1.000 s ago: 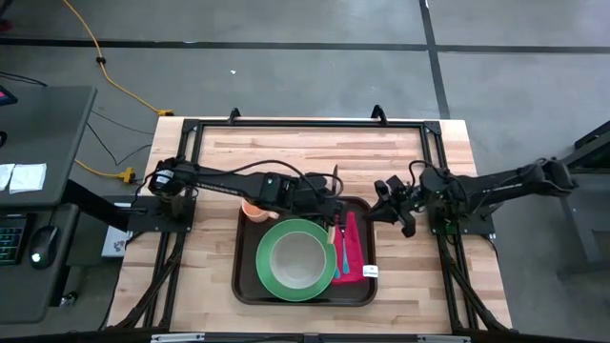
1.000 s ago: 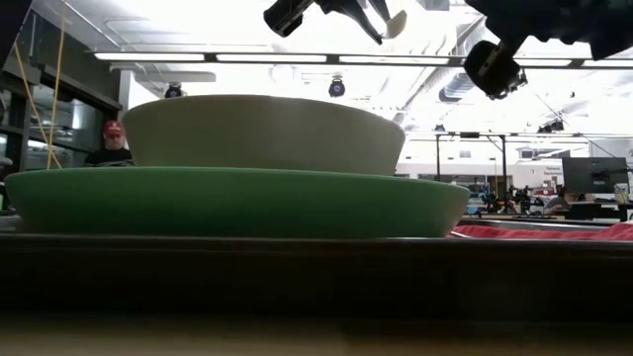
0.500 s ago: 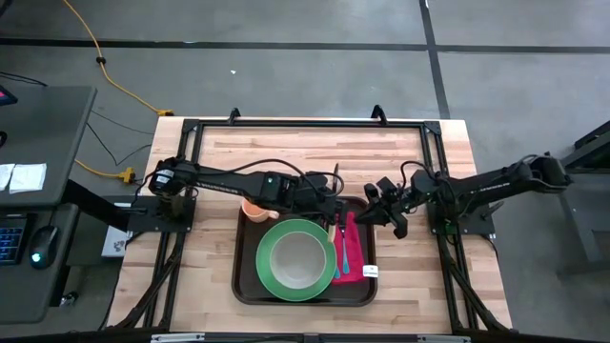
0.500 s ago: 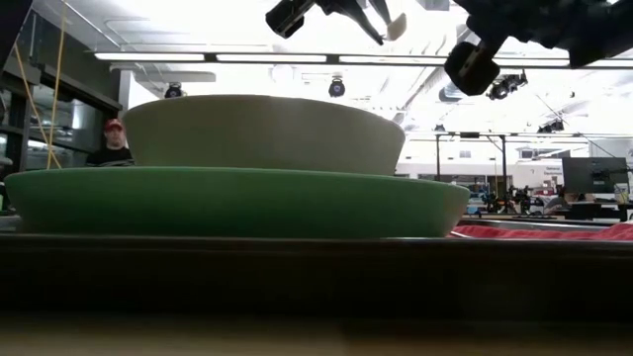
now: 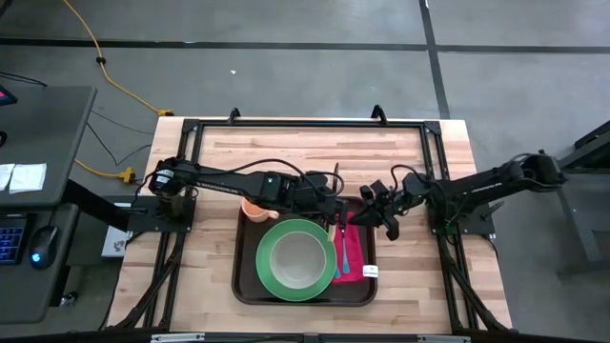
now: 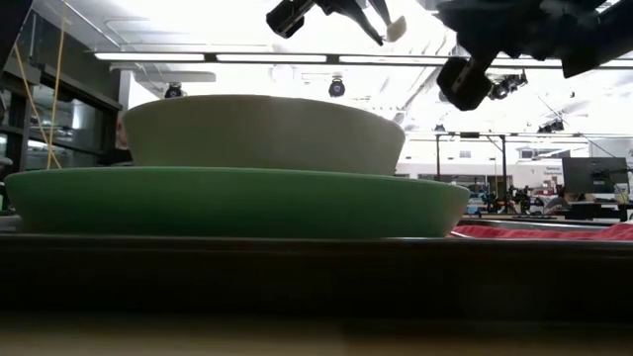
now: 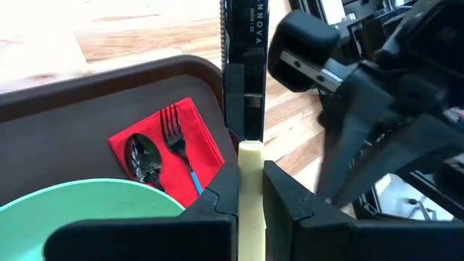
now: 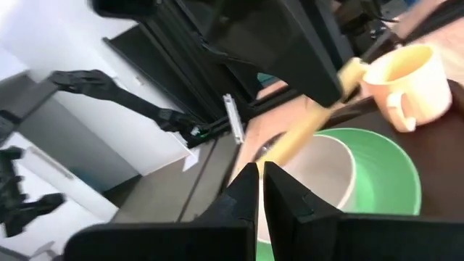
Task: Set up tray
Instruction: Put the yellow table knife on the red table napkin to the right of the blue fork
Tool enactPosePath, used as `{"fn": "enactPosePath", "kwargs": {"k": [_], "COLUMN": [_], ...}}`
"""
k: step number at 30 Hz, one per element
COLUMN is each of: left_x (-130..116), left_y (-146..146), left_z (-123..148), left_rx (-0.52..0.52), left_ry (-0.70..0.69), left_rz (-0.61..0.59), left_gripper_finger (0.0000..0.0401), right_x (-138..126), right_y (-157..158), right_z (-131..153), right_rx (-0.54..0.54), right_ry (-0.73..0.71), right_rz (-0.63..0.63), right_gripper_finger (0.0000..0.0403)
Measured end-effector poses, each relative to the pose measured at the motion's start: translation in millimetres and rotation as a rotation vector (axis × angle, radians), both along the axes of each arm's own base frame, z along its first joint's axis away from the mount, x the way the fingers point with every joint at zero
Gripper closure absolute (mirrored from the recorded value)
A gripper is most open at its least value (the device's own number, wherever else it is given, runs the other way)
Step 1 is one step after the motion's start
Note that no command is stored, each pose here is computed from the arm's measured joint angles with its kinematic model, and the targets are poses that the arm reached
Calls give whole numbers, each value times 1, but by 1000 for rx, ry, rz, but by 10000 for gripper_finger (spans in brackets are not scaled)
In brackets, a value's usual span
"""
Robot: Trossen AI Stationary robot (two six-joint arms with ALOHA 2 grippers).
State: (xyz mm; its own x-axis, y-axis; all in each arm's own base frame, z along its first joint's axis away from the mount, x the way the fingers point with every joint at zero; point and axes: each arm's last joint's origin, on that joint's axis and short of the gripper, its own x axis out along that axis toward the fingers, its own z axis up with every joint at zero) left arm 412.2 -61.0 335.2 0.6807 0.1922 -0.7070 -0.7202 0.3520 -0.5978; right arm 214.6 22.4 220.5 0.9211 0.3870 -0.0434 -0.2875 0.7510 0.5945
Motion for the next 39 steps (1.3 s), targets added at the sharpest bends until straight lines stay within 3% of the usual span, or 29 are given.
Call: {"fn": "enactPosePath", "kwargs": {"k": [5,12,27,39], "left_x": [0,0,1,1], "left_y": [0,0,6,7], "left_z": [0,0,0,1], "left_rx": [3,13,46,65], "left_ry": [-3,-5,-3,-8], "left_rz": [0,9,25,36], "left_gripper_finger": [339,339,339,339], "right_x": [5,7,7,20], "right_y": [-1,-4,-1,2], "right_z": [-6,-6,-3,2], "right_rx": [-48,-94,-67,-73], "right_ry": [10,-20,-32,-12], "right_rz": [-61,-157,-197,-220], "right_gripper_finger": [393,327,238,210]}}
